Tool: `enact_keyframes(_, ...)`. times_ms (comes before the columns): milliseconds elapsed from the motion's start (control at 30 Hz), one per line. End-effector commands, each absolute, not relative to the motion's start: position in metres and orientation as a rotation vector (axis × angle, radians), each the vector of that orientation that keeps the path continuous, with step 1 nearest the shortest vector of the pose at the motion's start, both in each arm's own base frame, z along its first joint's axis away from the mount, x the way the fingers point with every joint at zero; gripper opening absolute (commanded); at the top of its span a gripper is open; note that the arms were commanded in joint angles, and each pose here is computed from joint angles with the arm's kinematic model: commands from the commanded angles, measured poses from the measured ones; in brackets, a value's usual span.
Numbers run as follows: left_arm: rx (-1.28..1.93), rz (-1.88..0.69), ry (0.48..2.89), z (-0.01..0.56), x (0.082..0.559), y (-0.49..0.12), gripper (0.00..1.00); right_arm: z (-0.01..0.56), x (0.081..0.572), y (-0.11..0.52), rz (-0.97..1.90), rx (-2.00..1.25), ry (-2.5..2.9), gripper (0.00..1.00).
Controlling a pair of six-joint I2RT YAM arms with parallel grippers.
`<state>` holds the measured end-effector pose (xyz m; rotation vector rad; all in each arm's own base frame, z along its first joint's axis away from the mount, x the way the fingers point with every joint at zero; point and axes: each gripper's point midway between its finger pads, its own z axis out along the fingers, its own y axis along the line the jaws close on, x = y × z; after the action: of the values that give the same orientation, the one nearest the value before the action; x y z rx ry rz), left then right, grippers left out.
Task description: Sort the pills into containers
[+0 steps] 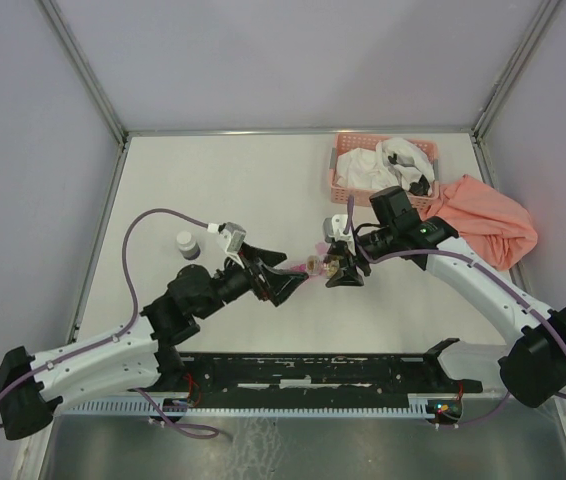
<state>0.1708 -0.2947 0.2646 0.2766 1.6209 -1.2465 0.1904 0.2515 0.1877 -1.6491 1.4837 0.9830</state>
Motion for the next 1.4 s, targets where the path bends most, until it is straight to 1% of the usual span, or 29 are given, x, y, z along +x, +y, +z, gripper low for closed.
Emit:
enact_keyframes(0, 0.726, -0.930, 1.400, 0.248, 0.161, -0.277, 0.99, 0.210, 0.191, 0.257, 0.983, -1.656, 1.377, 0.02)
enact_keyframes(67, 0.880, -0.829, 1.213, 0.249, 0.154, -0.274, 0.99, 0.210, 0.188, 0.257, 0.996, -1.666, 1.359, 0.02)
enact_keyframes(100, 0.987, -0.767, 1.074, 0.245, 0.146, -0.275, 0.99, 0.210, 0.186, 0.256, 1.001, -1.672, 1.352, 0.02)
enact_keyframes(133, 1.021, -0.745, 0.959, 0.248, 0.140, -0.276, 0.99, 0.210, 0.185, 0.256, 1.002, -1.675, 1.345, 0.02)
enact_keyframes(167, 1.033, -0.725, 0.877, 0.255, 0.137, -0.277, 0.99, 0.210, 0.185, 0.256, 1.000, -1.679, 1.338, 0.02)
enact_keyframes(233, 1.075, -0.701, 0.797, 0.264, 0.135, -0.285, 0.99, 0.210, 0.184, 0.255, 0.990, -1.687, 1.325, 0.02)
enact_keyframes(433, 1.166, -0.701, 0.767, 0.266, 0.144, -0.309, 0.99, 0.209, 0.181, 0.255, 0.995, -1.704, 1.301, 0.02)
enact_keyframes(600, 1.174, -0.752, 0.775, 0.268, 0.158, -0.314, 0.91, 0.210, 0.180, 0.255, 0.998, -1.706, 1.295, 0.02)
enact_keyframes(733, 1.175, -0.814, 0.768, 0.270, 0.161, -0.317, 0.83, 0.209, 0.179, 0.255, 1.002, -1.709, 1.294, 0.02)
enact_keyframes(833, 1.186, -0.841, 0.767, 0.271, 0.161, -0.322, 0.72, 0.209, 0.179, 0.255, 1.003, -1.710, 1.294, 0.02)
enact_keyframes(1033, 1.184, -0.868, 0.771, 0.271, 0.162, -0.328, 0.64, 0.209, 0.180, 0.255, 1.003, -1.710, 1.295, 0.02)
enact_keyframes(1100, 1.184, -0.871, 0.778, 0.270, 0.163, -0.329, 0.59, 0.208, 0.179, 0.255, 1.006, -1.711, 1.296, 0.02)
enact_keyframes(1367, 1.186, -0.883, 0.799, 0.266, 0.165, -0.331, 0.56, 0.209, 0.179, 0.255, 1.007, -1.710, 1.294, 0.02)
